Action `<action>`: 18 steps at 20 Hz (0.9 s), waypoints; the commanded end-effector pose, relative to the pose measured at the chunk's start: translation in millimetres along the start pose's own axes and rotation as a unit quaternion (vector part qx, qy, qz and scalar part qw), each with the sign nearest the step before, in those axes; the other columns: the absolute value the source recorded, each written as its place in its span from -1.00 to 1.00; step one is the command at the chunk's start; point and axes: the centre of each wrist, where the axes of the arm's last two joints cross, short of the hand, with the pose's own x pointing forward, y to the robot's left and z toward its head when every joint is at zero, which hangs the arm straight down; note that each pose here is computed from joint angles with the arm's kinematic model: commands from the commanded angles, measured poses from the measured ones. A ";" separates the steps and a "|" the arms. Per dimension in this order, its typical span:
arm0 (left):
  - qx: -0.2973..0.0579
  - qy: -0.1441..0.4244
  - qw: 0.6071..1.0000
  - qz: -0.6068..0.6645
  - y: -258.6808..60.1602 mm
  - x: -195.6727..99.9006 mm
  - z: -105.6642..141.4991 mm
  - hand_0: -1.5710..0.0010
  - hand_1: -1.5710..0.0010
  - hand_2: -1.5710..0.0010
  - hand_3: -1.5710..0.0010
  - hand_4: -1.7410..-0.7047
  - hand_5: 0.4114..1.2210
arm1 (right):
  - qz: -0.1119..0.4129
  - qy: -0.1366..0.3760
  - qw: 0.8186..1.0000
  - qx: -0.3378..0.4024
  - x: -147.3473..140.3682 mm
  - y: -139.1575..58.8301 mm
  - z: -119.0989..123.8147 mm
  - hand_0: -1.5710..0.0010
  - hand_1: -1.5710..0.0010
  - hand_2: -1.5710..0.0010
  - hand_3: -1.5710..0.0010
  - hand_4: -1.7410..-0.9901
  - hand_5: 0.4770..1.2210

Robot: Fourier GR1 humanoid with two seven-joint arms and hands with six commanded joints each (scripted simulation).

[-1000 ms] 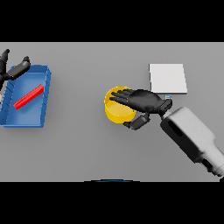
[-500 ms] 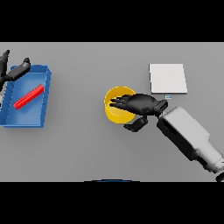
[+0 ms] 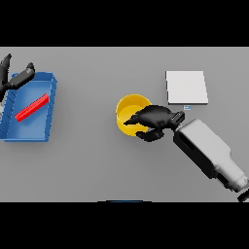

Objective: Pick up the red beaker and tilt it to pour out 1 green nut into yellow bowl. Pick up the yellow bowl and place it on the metallic measuring scale.

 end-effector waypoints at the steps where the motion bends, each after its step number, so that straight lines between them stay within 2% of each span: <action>1: 0.002 0.004 1.000 0.003 1.6 -3.0 0.1 1.00 1.00 1.00 1.00 0.83 -0.21 | 0.002 -0.003 1.000 0.005 -1.0 2.0 2.2 0.20 0.35 0.39 0.17 -0.29 0.52; 2: 0.002 0.006 1.000 -0.002 1.5 -7.2 -0.5 1.00 1.00 1.00 1.00 0.84 -0.21 | 0.000 0.001 1.000 0.004 0.2 -0.4 0.5 0.01 0.17 0.25 -0.06 -0.28 0.62; 3: 0.000 0.003 1.000 -0.001 1.1 -6.9 0.4 1.00 1.00 1.00 1.00 0.83 -0.21 | -0.001 0.003 1.000 0.007 1.3 -1.1 -0.3 -0.20 -0.03 0.00 -0.25 -0.41 0.69; 5: 0.002 -0.001 1.000 0.003 3.3 -5.0 -3.9 1.00 1.00 1.00 1.00 0.83 -0.20 | 0.000 0.002 1.000 0.007 2.3 -1.4 1.4 -0.48 -0.38 -0.36 -0.31 -0.61 0.80; 8: -0.002 -0.001 1.000 0.000 0.6 -6.2 -3.5 1.00 1.00 1.00 1.00 0.83 -0.21 | 0.008 0.004 1.000 0.008 7.2 -2.8 1.4 -0.74 -0.68 -0.67 -0.42 -0.78 0.90; 10: -0.004 0.001 1.000 0.003 -1.6 -6.7 -6.1 1.00 1.00 1.00 1.00 0.83 -0.22 | 0.006 0.014 1.000 0.008 3.7 -10.6 5.1 -0.83 -0.80 -0.79 -0.47 -0.85 0.94; 12: -0.001 0.000 1.000 -0.003 2.6 -6.1 -4.5 1.00 1.00 1.00 1.00 0.84 -0.23 | 0.005 0.017 1.000 0.006 3.5 -12.5 9.0 -0.89 -0.87 -0.87 -0.60 -0.89 0.96; 14: 0.001 -0.003 1.000 -0.002 5.4 -4.1 -3.3 1.00 1.00 1.00 1.00 0.85 -0.22 | 0.001 0.013 1.000 -0.001 2.7 -25.2 18.3 -0.93 -0.92 -0.91 -0.72 -0.92 0.97; 18: 0.001 -0.003 1.000 -0.005 2.6 -8.1 -2.6 1.00 1.00 1.00 1.00 0.84 -0.21 | 0.006 0.022 1.000 -0.016 4.7 -43.5 35.5 -0.97 -0.97 -0.96 -0.69 -0.95 0.99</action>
